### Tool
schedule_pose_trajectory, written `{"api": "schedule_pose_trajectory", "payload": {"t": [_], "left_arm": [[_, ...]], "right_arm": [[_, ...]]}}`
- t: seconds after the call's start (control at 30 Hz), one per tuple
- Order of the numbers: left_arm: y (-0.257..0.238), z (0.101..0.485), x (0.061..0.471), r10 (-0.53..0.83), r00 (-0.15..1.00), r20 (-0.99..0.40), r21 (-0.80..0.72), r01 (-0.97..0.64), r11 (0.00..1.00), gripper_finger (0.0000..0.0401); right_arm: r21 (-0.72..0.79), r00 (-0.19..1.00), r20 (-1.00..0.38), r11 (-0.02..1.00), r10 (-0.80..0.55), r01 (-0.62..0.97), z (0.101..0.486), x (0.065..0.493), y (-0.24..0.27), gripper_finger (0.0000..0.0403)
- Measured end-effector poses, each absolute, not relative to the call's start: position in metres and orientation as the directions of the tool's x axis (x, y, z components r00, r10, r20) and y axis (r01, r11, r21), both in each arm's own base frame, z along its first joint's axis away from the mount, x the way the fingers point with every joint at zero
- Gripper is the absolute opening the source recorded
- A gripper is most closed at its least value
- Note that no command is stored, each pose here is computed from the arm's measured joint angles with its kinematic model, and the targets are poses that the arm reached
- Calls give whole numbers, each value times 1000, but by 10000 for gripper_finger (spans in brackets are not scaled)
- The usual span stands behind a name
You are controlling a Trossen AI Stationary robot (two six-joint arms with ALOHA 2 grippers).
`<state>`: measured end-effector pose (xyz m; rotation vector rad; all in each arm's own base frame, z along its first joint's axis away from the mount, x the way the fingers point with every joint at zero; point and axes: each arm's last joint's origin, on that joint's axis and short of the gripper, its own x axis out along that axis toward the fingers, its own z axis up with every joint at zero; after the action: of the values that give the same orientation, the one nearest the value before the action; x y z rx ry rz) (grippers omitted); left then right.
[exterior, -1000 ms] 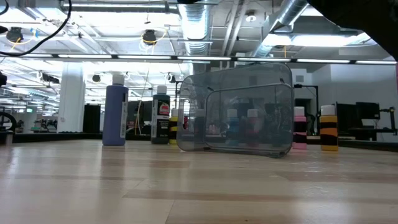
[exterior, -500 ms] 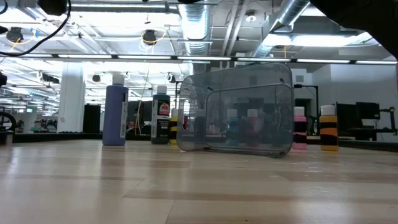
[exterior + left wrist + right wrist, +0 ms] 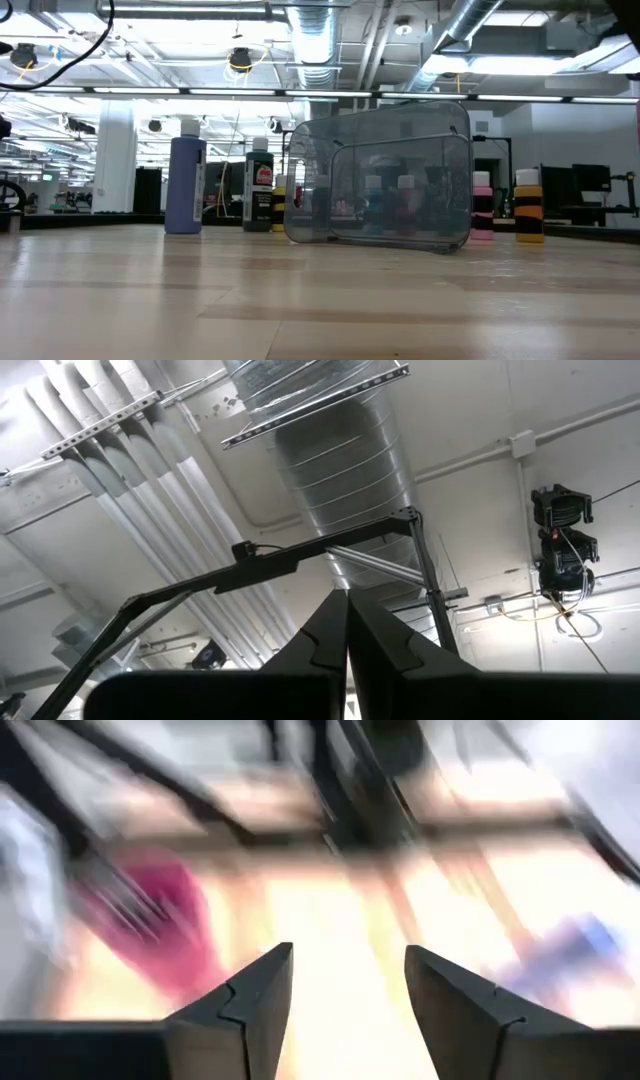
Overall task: Pick & Place Paint Supplies
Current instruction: Adjust the black bin
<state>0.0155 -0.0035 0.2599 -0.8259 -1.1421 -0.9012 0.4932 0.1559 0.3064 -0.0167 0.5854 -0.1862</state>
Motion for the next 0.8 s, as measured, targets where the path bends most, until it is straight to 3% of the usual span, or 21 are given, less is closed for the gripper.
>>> {"api": "schedule_pose_trajectory", "payload": {"t": [0.17,0.3,0.43,0.6,0.8], "left_arm": [[-3,260,16,-164,167,972,-86,907,412,3],[-3,260,15,-164,166,972,-86,907,412,3],[-3,260,15,-164,166,972,-86,907,412,3],[-3,260,16,-164,167,972,-86,907,412,3],[-3,260,16,-164,167,972,-86,907,412,3]], "right_arm": [[-227,581,-720,920,-380,320,308,453,139,179],[-352,353,-813,873,-464,336,289,434,132,186],[-432,218,-831,841,-512,325,273,428,127,213],[-515,141,-801,790,-582,332,244,436,123,241],[-574,109,-779,772,-618,273,217,444,126,235]]}}
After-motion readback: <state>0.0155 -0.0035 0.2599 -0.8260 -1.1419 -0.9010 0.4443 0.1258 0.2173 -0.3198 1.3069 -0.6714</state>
